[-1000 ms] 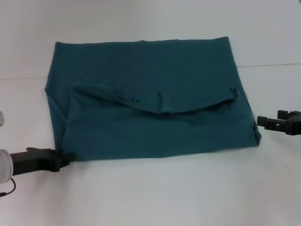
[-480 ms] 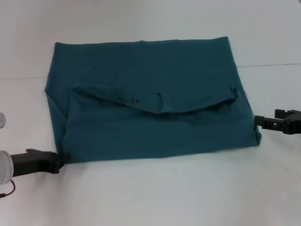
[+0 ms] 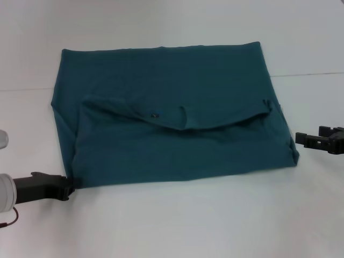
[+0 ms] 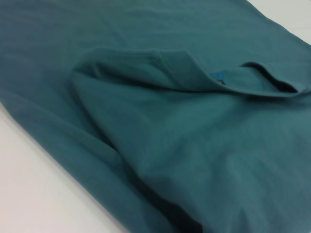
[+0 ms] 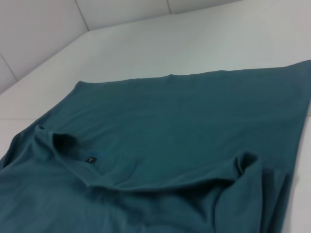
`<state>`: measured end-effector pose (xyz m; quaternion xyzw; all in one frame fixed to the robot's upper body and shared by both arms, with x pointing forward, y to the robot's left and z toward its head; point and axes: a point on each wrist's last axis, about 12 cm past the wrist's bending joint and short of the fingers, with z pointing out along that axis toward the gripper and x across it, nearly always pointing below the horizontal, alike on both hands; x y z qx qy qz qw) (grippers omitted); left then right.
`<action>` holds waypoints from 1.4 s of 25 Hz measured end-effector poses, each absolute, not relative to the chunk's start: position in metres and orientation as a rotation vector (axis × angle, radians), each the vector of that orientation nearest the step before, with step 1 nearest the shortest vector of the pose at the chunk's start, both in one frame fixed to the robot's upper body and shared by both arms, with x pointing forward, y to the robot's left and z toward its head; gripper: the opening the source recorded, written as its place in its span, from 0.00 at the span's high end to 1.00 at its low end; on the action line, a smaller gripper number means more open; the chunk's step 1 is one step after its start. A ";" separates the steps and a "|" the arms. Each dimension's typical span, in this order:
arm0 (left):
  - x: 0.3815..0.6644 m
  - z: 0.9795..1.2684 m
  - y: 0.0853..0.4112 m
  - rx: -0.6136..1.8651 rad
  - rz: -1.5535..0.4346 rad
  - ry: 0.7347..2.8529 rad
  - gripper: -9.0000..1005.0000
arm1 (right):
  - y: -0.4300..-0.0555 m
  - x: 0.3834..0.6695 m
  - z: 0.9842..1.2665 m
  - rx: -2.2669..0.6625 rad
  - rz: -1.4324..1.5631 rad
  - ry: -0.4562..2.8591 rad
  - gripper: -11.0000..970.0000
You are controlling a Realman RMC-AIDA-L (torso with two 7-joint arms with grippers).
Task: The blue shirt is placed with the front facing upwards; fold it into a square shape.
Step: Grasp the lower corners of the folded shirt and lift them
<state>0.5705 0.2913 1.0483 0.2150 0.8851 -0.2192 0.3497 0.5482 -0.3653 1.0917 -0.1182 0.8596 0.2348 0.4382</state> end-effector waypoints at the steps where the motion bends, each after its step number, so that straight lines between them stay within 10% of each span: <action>1: 0.570 1.048 0.291 0.559 -0.567 2.294 0.96 | -0.366 0.548 1.092 -0.289 0.583 2.137 0.06; 26: 0.569 1.047 0.290 0.544 -0.562 2.288 0.96 | -0.376 0.529 1.078 -0.533 0.502 2.246 0.06; 35: 0.570 1.047 0.291 0.538 -0.556 2.291 0.96 | -0.367 0.559 1.132 -0.539 0.533 2.490 0.06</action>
